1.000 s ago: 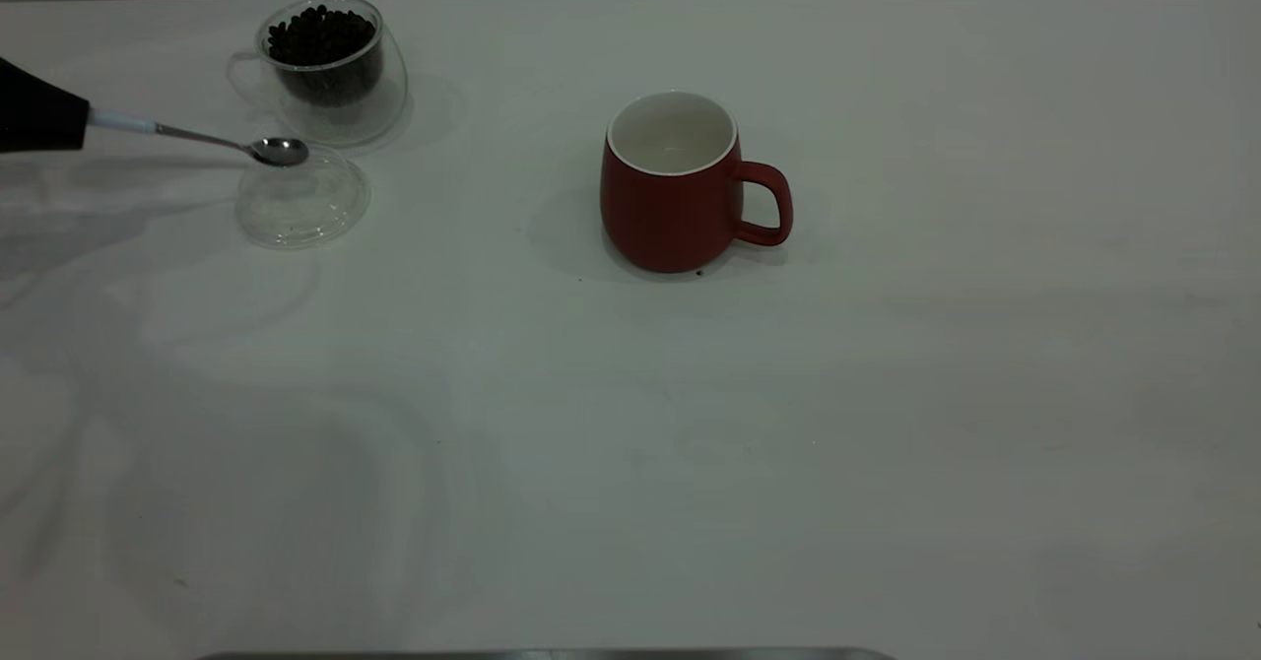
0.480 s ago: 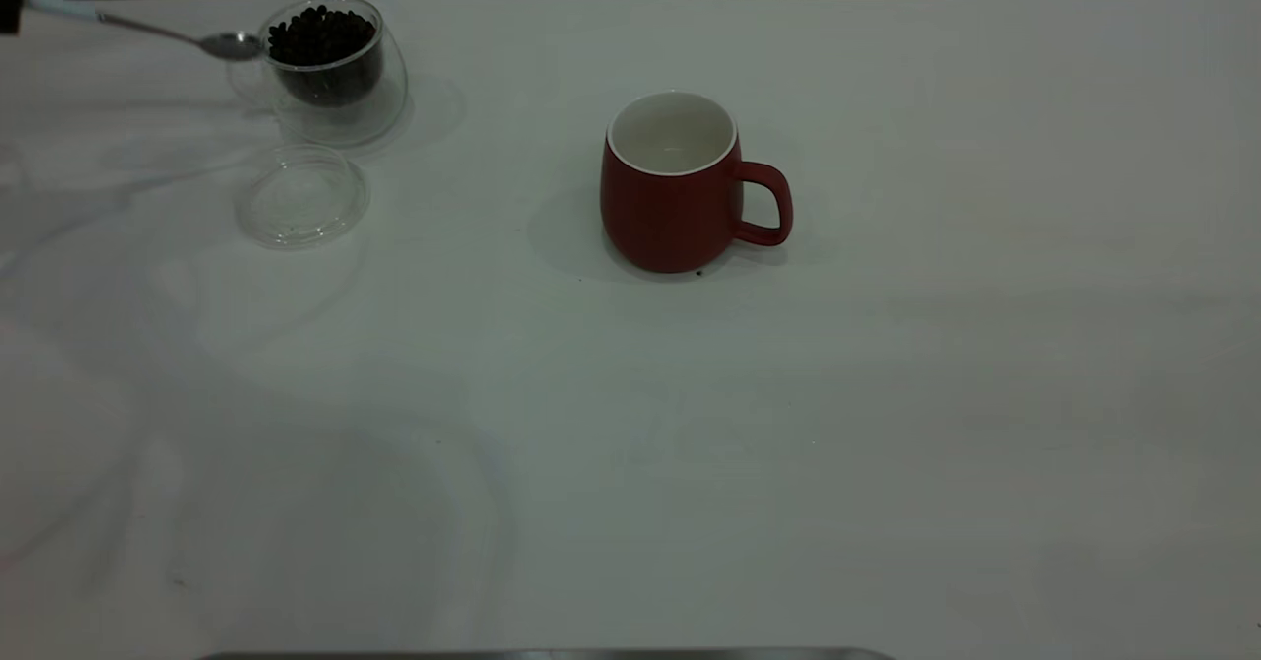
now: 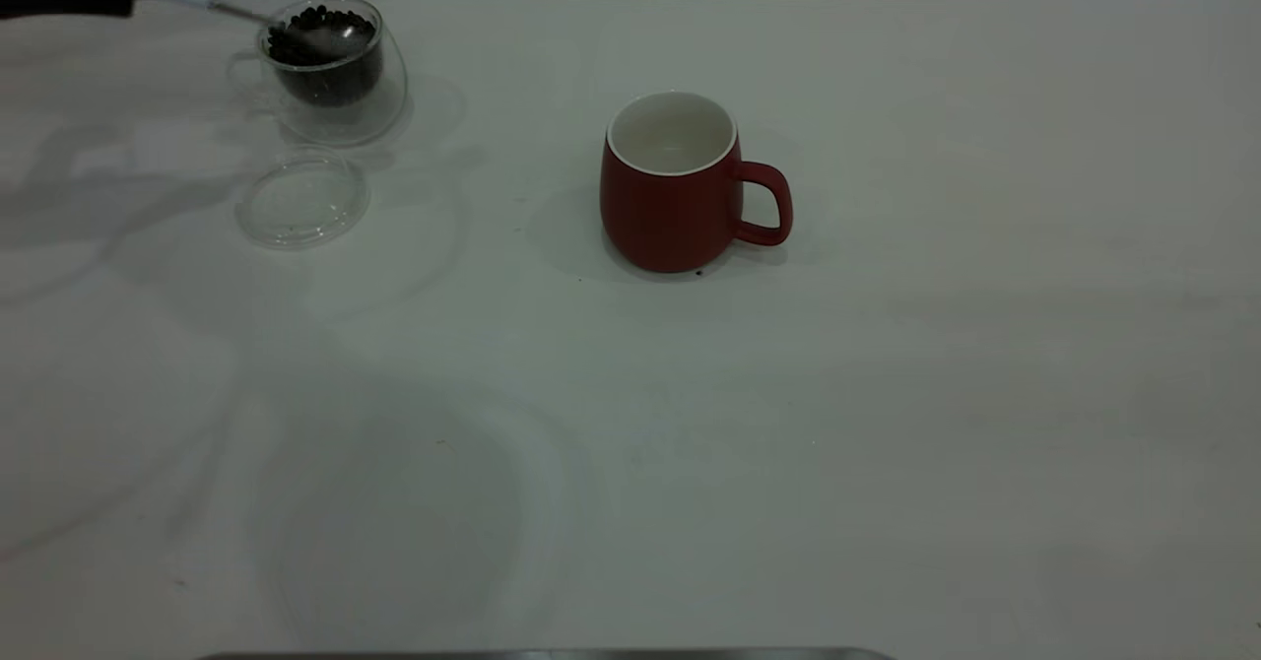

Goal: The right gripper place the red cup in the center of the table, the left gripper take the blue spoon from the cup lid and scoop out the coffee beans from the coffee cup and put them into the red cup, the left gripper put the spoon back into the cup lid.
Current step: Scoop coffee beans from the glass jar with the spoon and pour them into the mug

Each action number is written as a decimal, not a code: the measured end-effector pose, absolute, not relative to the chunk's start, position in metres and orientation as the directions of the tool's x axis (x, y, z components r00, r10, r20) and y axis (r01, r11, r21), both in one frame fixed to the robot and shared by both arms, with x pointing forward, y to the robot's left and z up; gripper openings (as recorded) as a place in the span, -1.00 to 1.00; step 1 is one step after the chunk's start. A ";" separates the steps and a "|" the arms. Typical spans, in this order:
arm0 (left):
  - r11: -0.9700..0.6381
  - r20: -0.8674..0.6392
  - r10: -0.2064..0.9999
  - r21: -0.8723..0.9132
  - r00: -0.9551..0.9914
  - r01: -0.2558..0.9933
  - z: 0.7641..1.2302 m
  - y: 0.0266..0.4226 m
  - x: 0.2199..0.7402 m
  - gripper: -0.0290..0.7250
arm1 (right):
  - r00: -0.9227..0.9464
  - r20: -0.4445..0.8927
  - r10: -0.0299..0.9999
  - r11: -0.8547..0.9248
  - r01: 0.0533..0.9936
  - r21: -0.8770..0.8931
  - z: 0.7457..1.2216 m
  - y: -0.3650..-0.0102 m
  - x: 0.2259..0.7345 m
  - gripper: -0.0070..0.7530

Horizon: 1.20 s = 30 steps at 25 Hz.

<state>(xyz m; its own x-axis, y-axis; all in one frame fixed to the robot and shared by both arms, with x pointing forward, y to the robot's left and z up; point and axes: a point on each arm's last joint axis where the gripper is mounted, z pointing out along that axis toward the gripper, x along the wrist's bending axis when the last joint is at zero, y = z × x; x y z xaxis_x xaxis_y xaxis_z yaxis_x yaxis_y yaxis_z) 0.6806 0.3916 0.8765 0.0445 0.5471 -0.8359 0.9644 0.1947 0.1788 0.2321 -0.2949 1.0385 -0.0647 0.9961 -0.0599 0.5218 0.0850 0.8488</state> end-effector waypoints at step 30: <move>-0.050 -0.536 0.757 0.521 0.373 0.852 0.887 0.390 0.716 -0.59 | -0.065 -0.060 0.996 0.085 0.522 0.849 1.039 -0.295 0.232 0.46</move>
